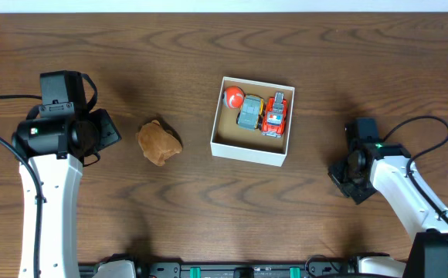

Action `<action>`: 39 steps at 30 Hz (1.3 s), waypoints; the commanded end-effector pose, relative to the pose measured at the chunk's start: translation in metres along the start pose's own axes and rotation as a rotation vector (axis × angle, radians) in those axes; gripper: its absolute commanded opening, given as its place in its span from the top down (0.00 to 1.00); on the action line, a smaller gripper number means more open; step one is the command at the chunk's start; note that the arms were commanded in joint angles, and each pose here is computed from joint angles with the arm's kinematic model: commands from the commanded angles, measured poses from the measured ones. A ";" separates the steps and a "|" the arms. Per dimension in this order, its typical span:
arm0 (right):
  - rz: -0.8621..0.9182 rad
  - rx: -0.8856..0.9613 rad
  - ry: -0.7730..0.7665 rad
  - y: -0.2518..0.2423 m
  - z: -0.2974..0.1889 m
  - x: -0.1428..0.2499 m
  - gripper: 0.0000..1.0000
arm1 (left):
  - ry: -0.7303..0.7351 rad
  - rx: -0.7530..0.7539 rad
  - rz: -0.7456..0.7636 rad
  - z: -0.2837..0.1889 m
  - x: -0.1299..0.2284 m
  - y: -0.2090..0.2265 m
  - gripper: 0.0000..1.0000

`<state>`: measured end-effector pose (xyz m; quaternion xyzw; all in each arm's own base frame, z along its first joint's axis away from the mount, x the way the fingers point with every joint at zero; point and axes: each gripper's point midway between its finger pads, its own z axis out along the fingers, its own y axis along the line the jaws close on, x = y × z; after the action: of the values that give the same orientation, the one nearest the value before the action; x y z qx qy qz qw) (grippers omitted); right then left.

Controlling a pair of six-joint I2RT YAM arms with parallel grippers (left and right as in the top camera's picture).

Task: Pack container
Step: 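Lower the right gripper onto the puzzle cube and close on it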

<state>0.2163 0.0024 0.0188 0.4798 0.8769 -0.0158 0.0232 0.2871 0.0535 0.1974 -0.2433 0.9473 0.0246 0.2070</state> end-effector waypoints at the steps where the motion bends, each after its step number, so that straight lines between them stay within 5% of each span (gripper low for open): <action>1: -0.068 0.045 -0.060 -0.005 -0.004 -0.010 0.93 | 0.007 0.002 -0.011 0.001 0.001 0.000 0.42; 15: -0.121 0.074 -0.078 -0.010 -0.008 -0.014 0.89 | 0.006 0.003 -0.011 0.001 0.000 0.000 0.42; 18: -0.112 0.074 -0.087 -0.010 -0.008 -0.015 0.78 | 0.005 0.003 -0.010 0.001 0.000 0.000 0.42; 20: -0.111 0.069 -0.101 -0.008 -0.008 -0.018 0.59 | 0.006 0.003 -0.010 0.001 0.000 0.000 0.42; 39: 0.012 0.054 -0.244 -0.005 -0.012 -0.051 0.34 | 0.005 0.003 -0.010 0.001 0.000 0.000 0.43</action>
<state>0.2350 -0.0308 0.0262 0.4663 0.8754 -0.0804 0.0994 0.2875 0.0524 0.1973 -0.2427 0.9475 0.0212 0.2071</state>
